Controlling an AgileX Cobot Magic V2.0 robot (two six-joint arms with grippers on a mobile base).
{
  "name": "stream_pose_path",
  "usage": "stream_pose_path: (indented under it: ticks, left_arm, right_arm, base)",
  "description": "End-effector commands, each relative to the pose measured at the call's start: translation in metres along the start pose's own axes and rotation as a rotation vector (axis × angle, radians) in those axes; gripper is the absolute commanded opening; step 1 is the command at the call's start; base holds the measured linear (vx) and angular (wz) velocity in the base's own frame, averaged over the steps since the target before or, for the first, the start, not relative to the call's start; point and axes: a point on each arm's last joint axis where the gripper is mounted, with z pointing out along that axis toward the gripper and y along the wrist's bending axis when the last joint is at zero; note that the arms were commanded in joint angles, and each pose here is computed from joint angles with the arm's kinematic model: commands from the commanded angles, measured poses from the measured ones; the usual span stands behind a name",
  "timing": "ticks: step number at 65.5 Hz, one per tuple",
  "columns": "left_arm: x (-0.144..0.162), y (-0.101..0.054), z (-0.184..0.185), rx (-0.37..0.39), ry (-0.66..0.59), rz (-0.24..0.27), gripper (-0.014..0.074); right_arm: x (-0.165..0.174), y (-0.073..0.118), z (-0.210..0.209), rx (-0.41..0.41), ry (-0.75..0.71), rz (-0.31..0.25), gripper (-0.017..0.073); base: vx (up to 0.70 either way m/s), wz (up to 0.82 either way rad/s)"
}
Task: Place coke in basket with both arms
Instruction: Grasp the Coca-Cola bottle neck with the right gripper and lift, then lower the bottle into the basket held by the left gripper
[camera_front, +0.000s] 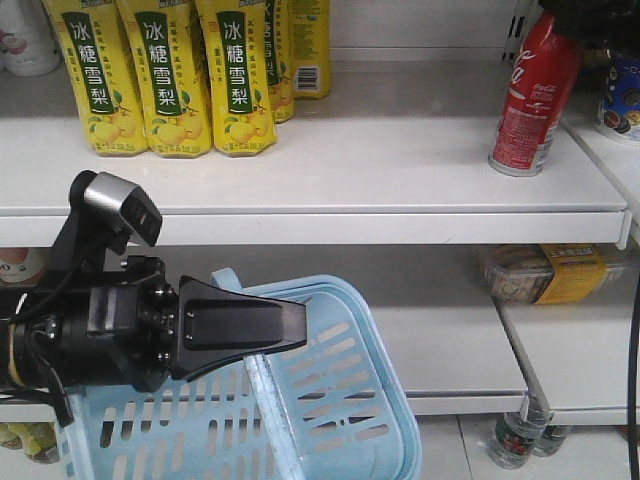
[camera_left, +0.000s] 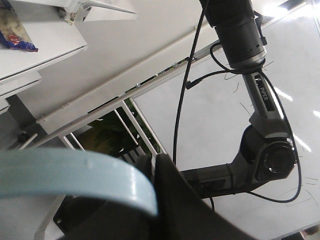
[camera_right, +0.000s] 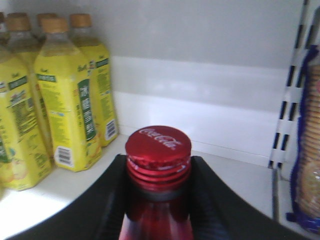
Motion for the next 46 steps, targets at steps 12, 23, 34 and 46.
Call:
stream_pose_path:
  ticks: [12, 23, 34, 46]
  left_arm:
    - [0.002, -0.031, -0.003, 0.226, 0.045, 0.024, -0.0006]
    - [0.002, -0.031, -0.003, 0.226, 0.045, 0.024, -0.0006]
    - [0.002, -0.031, -0.003, 0.226, 0.045, 0.024, -0.0006]
    - [0.002, -0.031, -0.003, 0.226, 0.045, 0.024, -0.0006]
  right_arm:
    - [-0.044, 0.051, -0.066, -0.215, -0.068, -0.037, -0.0005]
    - [-0.050, 0.085, -0.109, -0.368, -0.002, -0.005, -0.0005]
    - [-0.050, 0.110, -0.121, -0.535, 0.027, 0.040, -0.0005]
    - [-0.043, 0.132, -0.103, -0.628, 0.088, 0.076, -0.0005]
  base:
    - [0.00, 0.00]
    - [0.00, 0.00]
    - [0.00, 0.00]
    - [0.00, 0.00]
